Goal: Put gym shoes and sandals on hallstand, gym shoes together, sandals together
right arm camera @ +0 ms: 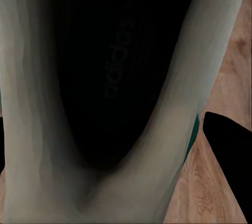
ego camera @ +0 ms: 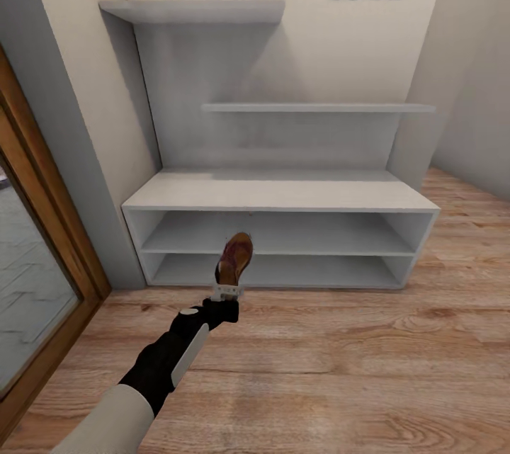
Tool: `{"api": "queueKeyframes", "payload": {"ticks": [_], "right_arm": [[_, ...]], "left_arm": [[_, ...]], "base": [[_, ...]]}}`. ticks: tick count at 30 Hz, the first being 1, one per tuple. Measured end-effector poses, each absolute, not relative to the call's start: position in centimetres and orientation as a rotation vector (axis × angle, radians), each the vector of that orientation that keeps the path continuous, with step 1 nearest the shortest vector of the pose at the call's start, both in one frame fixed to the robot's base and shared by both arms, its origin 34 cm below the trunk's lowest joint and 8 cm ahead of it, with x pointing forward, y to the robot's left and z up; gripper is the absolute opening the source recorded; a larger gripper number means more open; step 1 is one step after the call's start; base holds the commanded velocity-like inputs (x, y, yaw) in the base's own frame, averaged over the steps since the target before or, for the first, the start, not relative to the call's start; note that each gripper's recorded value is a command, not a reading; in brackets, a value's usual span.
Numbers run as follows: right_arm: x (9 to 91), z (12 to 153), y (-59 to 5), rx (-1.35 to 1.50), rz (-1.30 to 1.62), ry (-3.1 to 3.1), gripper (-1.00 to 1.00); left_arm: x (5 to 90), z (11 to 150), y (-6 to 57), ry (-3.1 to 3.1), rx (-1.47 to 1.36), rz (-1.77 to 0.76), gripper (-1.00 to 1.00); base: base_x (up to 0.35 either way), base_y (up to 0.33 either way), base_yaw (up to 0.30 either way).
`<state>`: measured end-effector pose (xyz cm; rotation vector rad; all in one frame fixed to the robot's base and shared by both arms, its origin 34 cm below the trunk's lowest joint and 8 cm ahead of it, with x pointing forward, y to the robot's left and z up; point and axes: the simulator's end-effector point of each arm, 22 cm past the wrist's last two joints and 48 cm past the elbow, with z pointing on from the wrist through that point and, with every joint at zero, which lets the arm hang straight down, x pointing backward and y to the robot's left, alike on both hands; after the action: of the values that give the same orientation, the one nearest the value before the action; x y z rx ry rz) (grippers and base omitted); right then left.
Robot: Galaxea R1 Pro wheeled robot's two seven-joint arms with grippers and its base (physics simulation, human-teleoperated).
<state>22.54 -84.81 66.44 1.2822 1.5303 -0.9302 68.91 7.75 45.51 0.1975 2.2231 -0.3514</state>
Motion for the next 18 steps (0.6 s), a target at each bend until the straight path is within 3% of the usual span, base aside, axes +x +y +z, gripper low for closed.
{"api": "queueKeyframes", "payload": {"ticks": [18], "right_arm": [[21.7,67.3,-85.2,1.291,-0.939,1.512,-1.0]], "left_arm": [[65.4,45.6,6.8,2.457,0.314,-0.362,-1.0]], "base": [[0.0,0.0,0.0]]}}
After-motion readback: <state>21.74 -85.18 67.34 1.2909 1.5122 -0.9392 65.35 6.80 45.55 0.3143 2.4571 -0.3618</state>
